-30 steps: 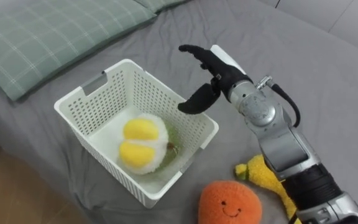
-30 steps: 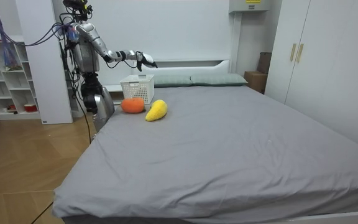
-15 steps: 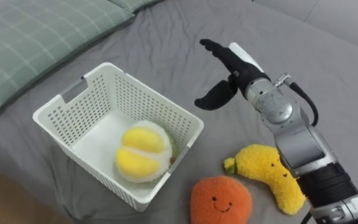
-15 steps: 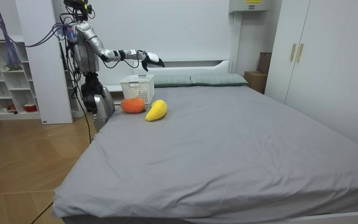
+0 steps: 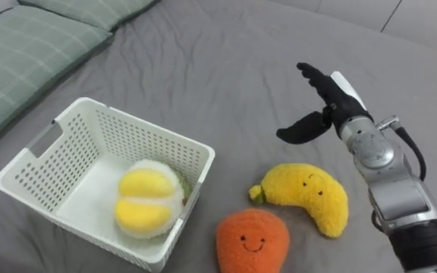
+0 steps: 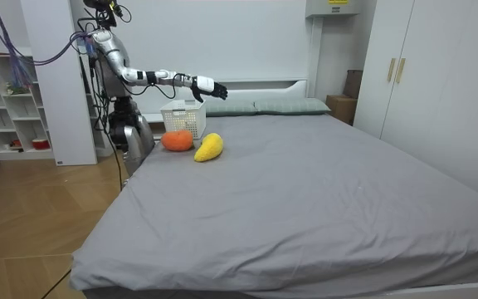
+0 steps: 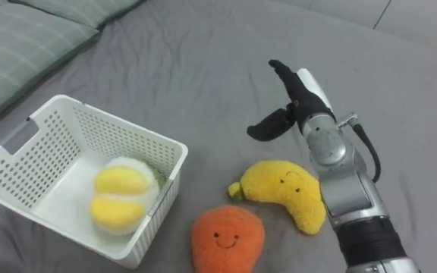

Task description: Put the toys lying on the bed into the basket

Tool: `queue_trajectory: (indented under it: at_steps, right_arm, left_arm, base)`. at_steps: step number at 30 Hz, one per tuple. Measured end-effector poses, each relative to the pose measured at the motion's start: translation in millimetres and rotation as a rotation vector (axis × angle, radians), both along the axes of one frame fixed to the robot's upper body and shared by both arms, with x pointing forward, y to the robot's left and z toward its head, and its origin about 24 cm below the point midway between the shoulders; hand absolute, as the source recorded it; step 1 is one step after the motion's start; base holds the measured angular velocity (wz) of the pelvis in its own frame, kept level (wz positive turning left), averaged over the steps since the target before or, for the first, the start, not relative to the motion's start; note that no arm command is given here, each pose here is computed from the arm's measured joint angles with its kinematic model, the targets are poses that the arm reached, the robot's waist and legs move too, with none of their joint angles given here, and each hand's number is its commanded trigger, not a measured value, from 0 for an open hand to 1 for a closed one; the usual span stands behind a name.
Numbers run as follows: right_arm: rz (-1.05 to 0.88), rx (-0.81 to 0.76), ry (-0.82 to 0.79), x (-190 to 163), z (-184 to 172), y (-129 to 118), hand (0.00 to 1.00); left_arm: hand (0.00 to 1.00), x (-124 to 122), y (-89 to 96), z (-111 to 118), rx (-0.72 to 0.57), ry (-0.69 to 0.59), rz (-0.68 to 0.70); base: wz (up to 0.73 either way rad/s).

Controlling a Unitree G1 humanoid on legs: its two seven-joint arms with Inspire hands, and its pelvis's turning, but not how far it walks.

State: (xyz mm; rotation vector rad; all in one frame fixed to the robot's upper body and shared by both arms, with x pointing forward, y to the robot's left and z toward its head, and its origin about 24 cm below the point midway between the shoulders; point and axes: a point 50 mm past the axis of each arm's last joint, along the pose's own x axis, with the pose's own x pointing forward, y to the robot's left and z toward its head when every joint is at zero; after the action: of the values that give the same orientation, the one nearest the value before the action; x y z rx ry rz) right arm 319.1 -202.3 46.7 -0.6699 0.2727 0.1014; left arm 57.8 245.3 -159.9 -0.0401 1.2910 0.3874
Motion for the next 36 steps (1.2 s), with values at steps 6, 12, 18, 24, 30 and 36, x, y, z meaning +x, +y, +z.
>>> queue_trajectory:
  at_steps: [6, 12, 18, 24, 30, 36]
  right_arm:
    - [-0.064, 0.021, 0.133, -9.0, -31.6, -14.0, 0.0]
    - [-0.163, -0.006, 0.181, -16.5, -50.4, -28.8, 0.0]
    - [-0.265, -0.017, 0.233, -26.5, -69.2, -46.3, 0.0]
    - [-0.311, -0.048, 0.262, -15.7, -71.9, -51.9, 0.0]
    - [-0.33, -0.08, 0.216, -2.1, -62.0, -53.7, 0.0]
    - [-0.374, -0.095, 0.219, -1.9, -60.9, -63.3, 0.0]
  left_arm:
    - [0.0, -6.3, 0.3, -0.5, -0.002, 0.002, 0.012]
    - [0.0, -18.7, 13.2, 1.8, 0.032, 0.031, 0.013]
    - [0.0, -9.5, 24.8, 5.6, 0.067, 0.036, -0.041]
    - [0.0, 26.3, 20.2, 8.3, 0.066, -0.03, -0.086]
    - [0.0, 55.7, 11.4, 12.2, 0.046, -0.122, -0.089]
    - [0.0, 69.5, 3.4, 13.6, 0.014, -0.168, -0.074]
  base:
    - [-0.03]
    - [0.02]
    - [0.0]
    - [0.01]
    - [-0.01]
    - [-0.04]
